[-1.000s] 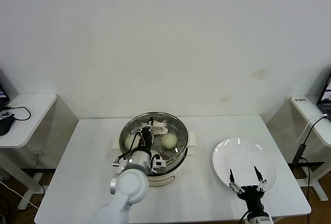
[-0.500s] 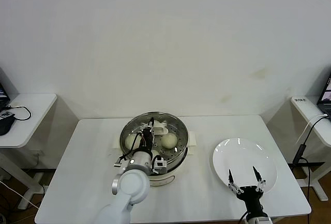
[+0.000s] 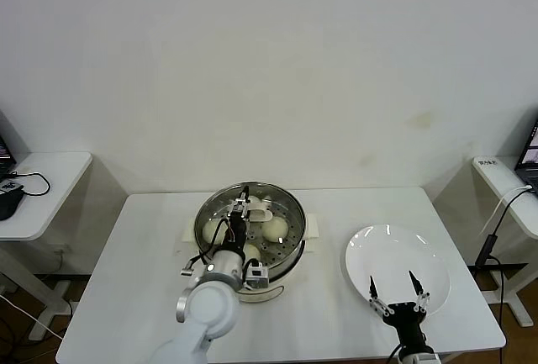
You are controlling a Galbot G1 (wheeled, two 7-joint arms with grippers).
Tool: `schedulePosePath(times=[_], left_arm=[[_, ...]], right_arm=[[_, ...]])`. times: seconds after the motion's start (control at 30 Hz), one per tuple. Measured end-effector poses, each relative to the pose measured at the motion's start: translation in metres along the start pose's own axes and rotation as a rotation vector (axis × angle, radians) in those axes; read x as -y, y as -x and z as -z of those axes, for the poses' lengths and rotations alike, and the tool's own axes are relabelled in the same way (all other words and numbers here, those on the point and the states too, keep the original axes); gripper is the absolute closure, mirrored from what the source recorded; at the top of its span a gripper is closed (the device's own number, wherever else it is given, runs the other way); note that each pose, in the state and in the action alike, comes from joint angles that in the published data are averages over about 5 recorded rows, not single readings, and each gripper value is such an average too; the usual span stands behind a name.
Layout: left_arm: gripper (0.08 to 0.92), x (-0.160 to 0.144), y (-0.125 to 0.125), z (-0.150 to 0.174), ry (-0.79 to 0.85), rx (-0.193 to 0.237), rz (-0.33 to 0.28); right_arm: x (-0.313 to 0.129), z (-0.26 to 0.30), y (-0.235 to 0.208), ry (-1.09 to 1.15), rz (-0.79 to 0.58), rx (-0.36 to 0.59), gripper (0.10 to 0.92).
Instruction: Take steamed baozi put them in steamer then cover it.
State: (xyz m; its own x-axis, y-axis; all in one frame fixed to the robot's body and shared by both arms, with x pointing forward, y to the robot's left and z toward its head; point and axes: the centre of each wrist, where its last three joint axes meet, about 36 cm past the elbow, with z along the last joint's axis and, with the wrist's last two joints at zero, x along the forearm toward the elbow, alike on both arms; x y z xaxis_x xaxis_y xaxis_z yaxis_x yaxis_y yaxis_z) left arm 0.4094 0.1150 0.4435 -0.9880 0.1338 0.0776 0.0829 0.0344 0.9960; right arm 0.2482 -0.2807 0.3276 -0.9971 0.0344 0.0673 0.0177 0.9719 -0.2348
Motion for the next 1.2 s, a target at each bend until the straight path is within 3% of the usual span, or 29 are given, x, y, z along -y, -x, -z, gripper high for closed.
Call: schedulePosePath(times=[0.33, 0.63, 0.87, 1.0, 1.2], left_arm=[[0.203, -0.012, -0.036, -0.014, -0.028, 0.031, 0.027], [0.177, -0.026, -0.096, -0.022, -0.188, 0.123, 0.025], [0.177, -0.028, -0.138, -0.04, -0.558, 0.206, 0.057], [0.177, -0.023, -0.158, -0.058, -0.803, 0.185, 0.084], [0.177, -0.004, -0.18, -0.081, -1.127, 0.101, 0.107]], right_arm=[[0.003, 0.0, -0.003, -0.008, 0.0, -0.006, 0.2], [0.014, 0.0, -0.009, -0.021, 0.009, -0.012, 0.2], [0.031, 0.003, -0.016, -0.038, 0.031, -0.012, 0.2], [0.038, 0.005, -0.021, -0.04, 0.055, -0.016, 0.2], [0.038, 0.009, -0.028, -0.018, 0.103, -0.032, 0.2]])
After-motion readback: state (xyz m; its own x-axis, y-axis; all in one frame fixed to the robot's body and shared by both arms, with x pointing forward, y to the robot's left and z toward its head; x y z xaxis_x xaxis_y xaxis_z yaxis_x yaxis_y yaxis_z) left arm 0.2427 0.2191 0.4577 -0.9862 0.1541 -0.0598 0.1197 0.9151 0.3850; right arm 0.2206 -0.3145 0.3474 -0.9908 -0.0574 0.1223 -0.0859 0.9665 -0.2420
